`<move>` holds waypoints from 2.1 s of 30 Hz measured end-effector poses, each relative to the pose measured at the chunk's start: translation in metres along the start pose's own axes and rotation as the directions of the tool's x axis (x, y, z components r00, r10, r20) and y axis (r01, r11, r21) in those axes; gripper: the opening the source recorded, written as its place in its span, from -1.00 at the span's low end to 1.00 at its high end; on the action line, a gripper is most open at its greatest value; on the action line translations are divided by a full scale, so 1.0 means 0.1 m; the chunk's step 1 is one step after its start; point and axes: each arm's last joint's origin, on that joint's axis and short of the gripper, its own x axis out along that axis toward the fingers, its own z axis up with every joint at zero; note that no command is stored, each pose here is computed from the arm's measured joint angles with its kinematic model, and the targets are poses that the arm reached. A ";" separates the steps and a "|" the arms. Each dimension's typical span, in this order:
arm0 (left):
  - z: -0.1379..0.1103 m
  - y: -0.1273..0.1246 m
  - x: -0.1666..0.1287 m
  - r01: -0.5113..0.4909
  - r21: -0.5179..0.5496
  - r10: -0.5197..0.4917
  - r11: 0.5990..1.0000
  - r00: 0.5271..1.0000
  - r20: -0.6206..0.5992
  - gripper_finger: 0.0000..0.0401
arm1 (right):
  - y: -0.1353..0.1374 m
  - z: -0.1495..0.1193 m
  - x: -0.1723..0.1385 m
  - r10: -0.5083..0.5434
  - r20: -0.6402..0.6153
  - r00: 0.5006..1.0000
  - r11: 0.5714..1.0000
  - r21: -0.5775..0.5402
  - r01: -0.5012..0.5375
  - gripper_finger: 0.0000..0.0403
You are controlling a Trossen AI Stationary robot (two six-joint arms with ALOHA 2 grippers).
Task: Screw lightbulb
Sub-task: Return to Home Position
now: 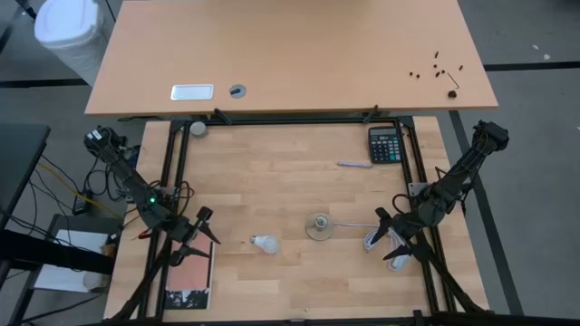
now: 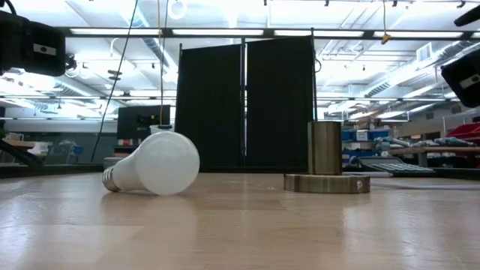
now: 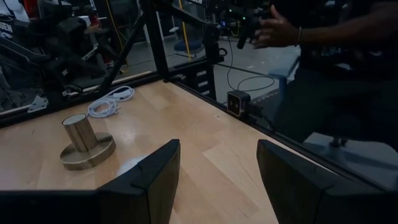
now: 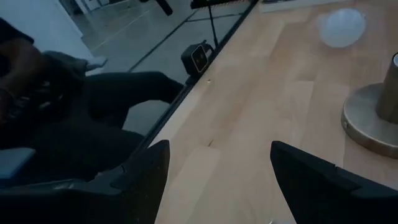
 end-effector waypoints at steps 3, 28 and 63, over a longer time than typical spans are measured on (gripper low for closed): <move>0.00 0.00 0.00 0.000 0.001 0.000 1.000 1.000 -0.002 0.09 | 0.00 0.00 0.00 0.000 -0.001 1.000 1.000 0.002 0.000 0.43; 0.00 0.00 0.00 0.000 0.001 0.000 1.000 1.000 -0.002 0.09 | 0.07 0.23 -0.18 0.263 0.201 0.944 0.964 -0.104 -0.246 0.43; 0.02 0.00 0.00 -0.002 -0.007 0.002 1.000 1.000 0.020 0.09 | -0.44 0.04 -0.38 -0.203 0.464 0.862 0.939 -0.158 0.306 0.43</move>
